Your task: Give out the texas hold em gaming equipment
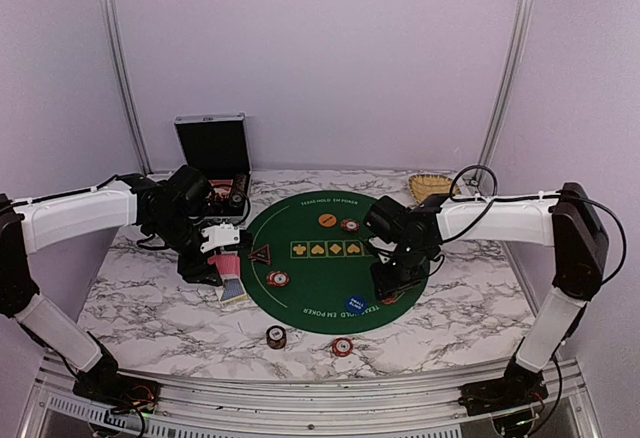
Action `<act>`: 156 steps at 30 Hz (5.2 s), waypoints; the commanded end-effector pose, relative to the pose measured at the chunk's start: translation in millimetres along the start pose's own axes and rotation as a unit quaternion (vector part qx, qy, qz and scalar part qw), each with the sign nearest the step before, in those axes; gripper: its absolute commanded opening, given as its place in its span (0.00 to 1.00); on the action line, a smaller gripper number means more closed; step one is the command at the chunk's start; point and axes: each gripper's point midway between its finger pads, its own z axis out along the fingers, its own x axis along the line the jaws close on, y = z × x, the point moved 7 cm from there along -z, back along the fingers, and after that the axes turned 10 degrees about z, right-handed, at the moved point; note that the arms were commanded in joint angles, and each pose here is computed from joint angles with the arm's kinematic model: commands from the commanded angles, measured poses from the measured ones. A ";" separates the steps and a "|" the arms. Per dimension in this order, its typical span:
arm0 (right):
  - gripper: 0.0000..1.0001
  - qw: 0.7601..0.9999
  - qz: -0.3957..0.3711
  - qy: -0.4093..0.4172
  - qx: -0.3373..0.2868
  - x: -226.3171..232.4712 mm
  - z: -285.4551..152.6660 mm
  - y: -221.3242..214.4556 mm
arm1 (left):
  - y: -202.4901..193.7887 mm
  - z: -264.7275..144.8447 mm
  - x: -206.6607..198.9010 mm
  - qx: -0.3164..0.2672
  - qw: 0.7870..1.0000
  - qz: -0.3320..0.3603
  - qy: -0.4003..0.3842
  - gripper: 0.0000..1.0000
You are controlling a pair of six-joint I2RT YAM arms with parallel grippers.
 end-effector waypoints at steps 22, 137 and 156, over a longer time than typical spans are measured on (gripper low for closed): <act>0.48 1.000 0.026 -0.009 -0.001 -26.8 42.5 5.4 | 5.1 -12.2 1.2 -0.016 1.000 -0.002 -0.001 0.00; 0.47 0.945 -0.306 0.113 -0.021 237.3 17.7 -49.7 | -3.0 -13.3 -1.4 -0.014 1.000 -0.011 -0.003 0.00; 0.11 0.948 -0.301 0.099 -0.038 227.0 -8.5 -43.0 | -3.0 -16.2 -2.7 -0.015 1.000 -0.010 -0.001 0.00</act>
